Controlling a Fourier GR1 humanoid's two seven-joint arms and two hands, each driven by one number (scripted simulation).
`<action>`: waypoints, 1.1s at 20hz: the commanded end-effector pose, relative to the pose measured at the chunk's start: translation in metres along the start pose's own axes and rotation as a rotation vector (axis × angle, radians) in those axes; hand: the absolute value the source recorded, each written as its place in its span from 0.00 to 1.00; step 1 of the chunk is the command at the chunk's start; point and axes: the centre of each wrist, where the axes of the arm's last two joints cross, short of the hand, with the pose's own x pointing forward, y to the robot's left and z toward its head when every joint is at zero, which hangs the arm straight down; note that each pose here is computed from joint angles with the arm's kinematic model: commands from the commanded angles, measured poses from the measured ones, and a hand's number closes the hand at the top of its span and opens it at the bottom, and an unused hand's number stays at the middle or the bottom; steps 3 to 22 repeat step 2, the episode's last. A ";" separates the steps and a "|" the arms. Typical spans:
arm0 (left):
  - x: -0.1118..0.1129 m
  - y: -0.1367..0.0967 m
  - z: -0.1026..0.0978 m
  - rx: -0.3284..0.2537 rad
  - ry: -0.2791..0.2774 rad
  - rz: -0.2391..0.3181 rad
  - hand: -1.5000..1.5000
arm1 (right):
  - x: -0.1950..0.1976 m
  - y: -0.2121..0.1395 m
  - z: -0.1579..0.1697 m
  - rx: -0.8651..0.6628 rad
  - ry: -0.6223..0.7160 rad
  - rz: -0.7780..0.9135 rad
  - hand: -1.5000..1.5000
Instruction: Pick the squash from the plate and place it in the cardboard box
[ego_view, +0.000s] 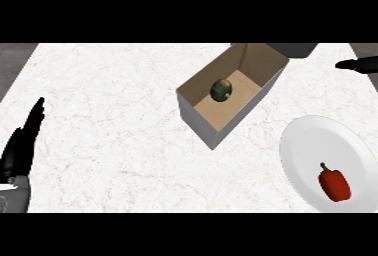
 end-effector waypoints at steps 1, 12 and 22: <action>-0.007 0.005 0.008 -0.002 -0.008 -0.021 0.50 | -0.016 -0.040 0.024 0.038 0.014 0.054 0.00; 0.005 0.003 -0.004 -0.010 -0.003 0.013 0.50 | -0.018 -0.053 0.031 0.067 0.011 0.048 0.00; 0.005 0.003 -0.004 -0.010 -0.003 0.013 0.50 | -0.018 -0.053 0.031 0.067 0.011 0.048 0.00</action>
